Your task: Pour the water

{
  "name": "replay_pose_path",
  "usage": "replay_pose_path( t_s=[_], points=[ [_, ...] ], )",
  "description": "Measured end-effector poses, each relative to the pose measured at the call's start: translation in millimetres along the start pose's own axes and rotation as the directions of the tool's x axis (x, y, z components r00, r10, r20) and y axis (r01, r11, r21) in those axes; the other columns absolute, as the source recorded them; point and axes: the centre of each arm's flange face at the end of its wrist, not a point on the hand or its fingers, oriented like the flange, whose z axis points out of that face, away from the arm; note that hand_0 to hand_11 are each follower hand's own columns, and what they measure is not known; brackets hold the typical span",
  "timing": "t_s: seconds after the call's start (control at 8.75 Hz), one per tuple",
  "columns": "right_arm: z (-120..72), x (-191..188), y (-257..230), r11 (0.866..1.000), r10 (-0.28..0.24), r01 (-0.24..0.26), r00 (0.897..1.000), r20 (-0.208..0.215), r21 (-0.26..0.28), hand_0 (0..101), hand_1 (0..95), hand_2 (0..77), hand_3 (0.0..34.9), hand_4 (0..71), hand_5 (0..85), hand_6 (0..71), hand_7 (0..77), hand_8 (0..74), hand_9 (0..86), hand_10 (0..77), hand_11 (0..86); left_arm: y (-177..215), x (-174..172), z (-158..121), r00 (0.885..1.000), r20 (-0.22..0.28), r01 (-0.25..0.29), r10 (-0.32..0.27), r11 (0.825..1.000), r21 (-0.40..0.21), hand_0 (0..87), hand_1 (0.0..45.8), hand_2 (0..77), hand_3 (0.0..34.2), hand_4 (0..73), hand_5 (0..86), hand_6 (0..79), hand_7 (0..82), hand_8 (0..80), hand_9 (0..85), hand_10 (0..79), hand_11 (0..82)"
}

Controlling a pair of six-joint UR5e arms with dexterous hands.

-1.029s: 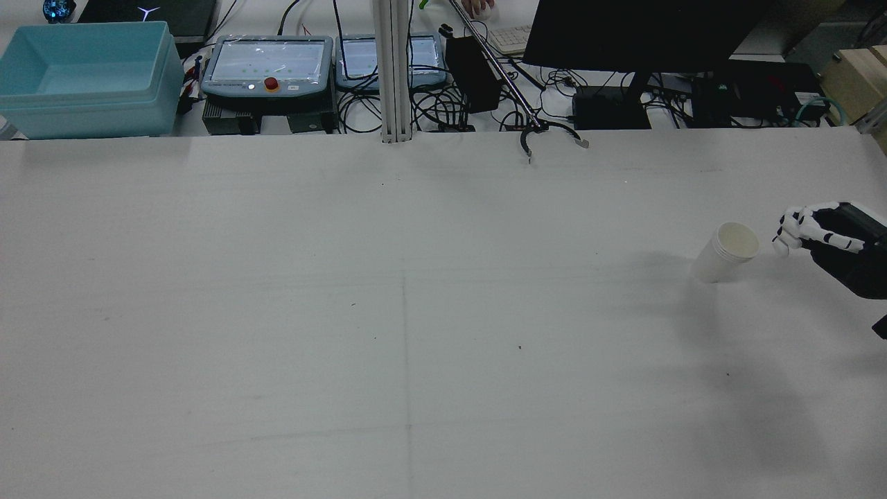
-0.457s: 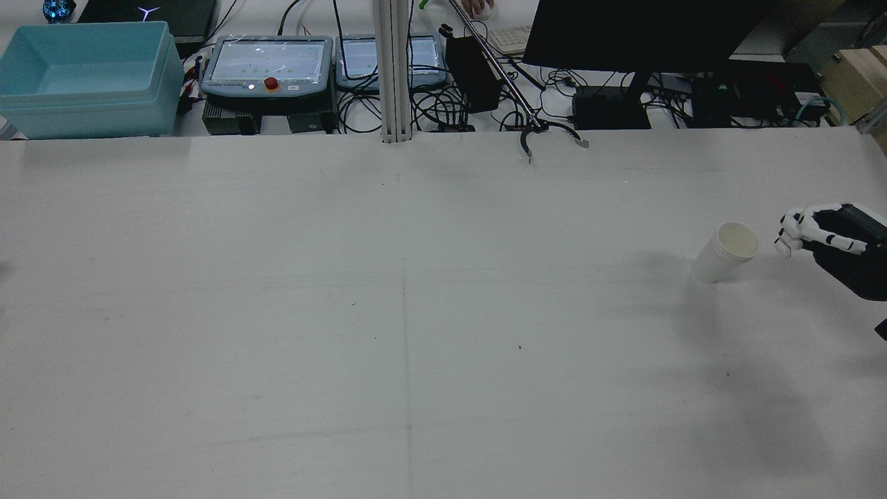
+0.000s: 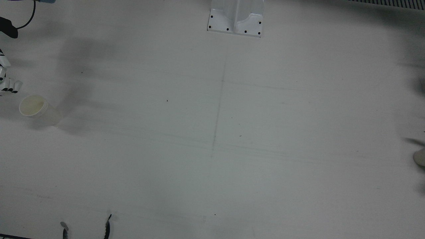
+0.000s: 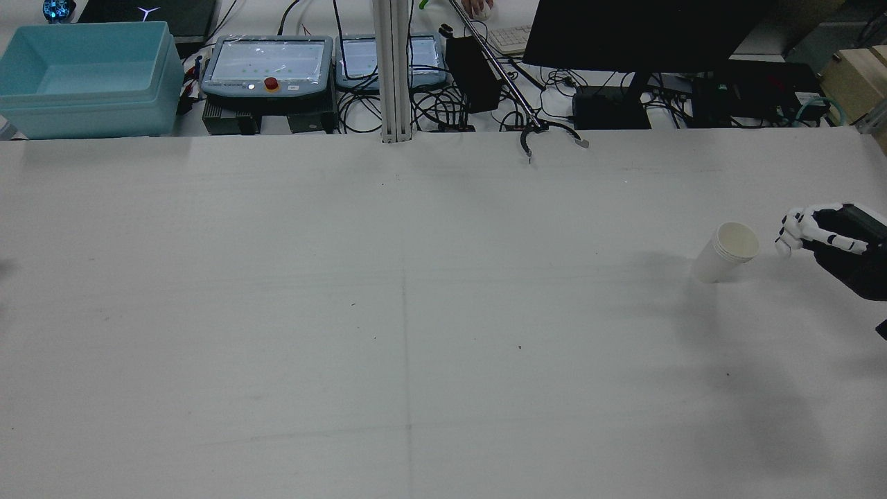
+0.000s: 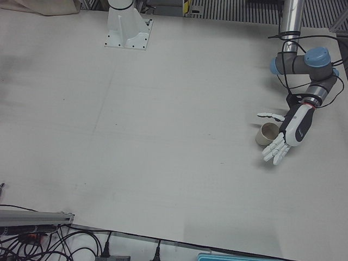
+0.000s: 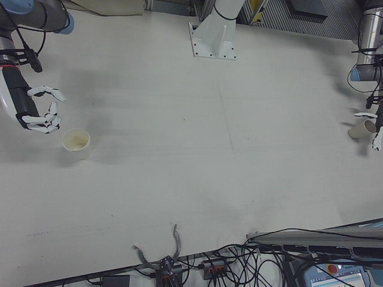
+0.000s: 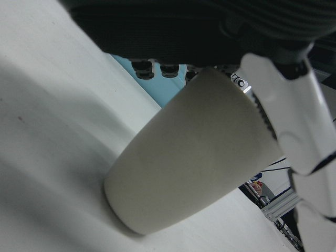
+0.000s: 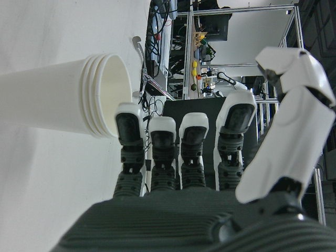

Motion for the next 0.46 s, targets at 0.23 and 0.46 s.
replay_pose_path(
  t_s=[0.23,0.46],
  points=[
    [-4.1,-0.7,-2.2,1.000,0.000,0.000,1.000,0.000,0.005,49,12.5,33.8,0.0,52.4,44.7,52.9,61.1,48.5,65.4,40.4,57.3,-0.8,-0.3,5.2,1.000,0.000,0.001,-0.001,1.000,0.001,45.7,9.3,14.7,0.0,15.8,4.9,7.6,10.4,2.7,1.1,2.2,6.0],
    [-6.7,-1.6,-3.7,1.000,0.000,0.000,1.000,0.002,0.009,49,10.4,33.3,0.0,52.4,44.7,52.9,61.1,48.5,65.4,40.9,56.7,-0.9,-0.3,6.4,1.000,-0.001,0.008,-0.008,1.000,0.002,45.6,9.3,14.2,0.0,15.8,2.7,7.6,10.4,2.7,1.1,2.7,6.0]
  ],
)
